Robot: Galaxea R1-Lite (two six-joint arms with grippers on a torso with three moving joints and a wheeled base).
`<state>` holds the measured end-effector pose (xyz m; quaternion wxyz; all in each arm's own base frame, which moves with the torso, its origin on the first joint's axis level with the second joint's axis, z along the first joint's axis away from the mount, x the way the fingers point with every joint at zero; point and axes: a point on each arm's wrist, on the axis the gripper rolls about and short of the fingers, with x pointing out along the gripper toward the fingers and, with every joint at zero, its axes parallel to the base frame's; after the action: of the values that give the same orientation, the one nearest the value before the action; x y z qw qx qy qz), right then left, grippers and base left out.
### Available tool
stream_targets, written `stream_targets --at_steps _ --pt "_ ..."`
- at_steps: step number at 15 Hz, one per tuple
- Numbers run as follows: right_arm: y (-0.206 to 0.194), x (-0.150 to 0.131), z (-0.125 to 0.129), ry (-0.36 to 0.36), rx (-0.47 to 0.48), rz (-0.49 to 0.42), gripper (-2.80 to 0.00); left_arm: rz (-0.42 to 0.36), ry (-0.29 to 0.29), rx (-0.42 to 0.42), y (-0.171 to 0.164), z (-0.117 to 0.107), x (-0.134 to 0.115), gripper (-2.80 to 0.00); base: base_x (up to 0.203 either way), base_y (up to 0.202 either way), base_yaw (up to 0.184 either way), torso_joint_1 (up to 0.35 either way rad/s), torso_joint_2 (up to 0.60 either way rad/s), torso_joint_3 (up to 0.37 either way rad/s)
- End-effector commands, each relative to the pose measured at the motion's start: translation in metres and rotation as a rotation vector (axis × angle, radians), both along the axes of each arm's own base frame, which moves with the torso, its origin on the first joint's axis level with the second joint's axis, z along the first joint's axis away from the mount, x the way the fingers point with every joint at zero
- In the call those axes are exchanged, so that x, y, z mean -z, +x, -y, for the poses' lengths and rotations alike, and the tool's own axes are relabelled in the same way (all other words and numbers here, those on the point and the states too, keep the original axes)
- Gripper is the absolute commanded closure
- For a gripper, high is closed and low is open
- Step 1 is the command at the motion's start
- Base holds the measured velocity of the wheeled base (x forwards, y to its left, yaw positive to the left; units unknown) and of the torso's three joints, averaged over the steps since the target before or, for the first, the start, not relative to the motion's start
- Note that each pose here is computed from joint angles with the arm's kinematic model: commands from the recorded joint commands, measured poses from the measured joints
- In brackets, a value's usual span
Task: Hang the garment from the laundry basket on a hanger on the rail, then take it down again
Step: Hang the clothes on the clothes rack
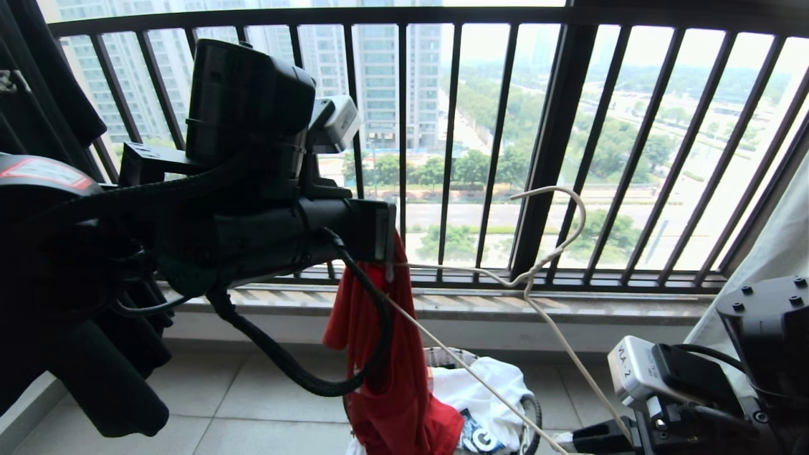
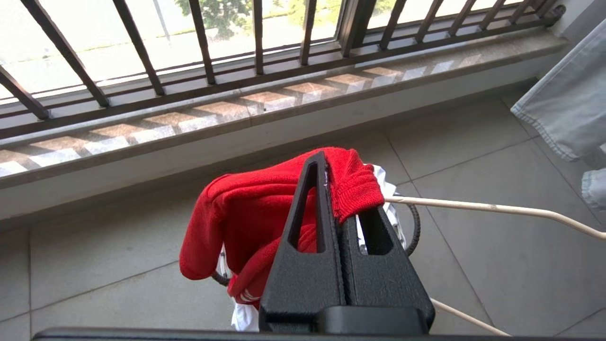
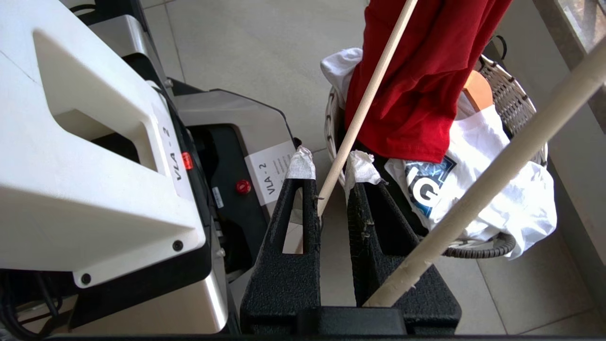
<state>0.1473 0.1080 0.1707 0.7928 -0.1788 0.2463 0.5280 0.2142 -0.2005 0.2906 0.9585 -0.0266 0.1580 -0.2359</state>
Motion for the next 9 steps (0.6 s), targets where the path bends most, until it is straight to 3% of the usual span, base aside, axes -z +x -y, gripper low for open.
stream_targets --at_steps 1,6,9 --pt "0.000 0.001 0.001 -0.001 -0.004 0.001 0.00 -0.008 0.007 0.023 -0.005 0.006 0.003 0.00 0.000 0.000 0.000 0.000 0.00 0.000" --pt "-0.002 0.001 0.001 0.001 -0.019 0.007 0.00 -0.045 0.038 0.124 -0.022 0.023 0.018 0.00 0.000 0.000 0.000 0.000 0.00 0.000" --pt "-0.008 0.004 -0.006 0.006 -0.086 -0.013 0.00 -0.065 0.051 0.145 -0.021 0.029 0.027 0.00 0.000 0.000 0.000 0.000 0.00 0.000"
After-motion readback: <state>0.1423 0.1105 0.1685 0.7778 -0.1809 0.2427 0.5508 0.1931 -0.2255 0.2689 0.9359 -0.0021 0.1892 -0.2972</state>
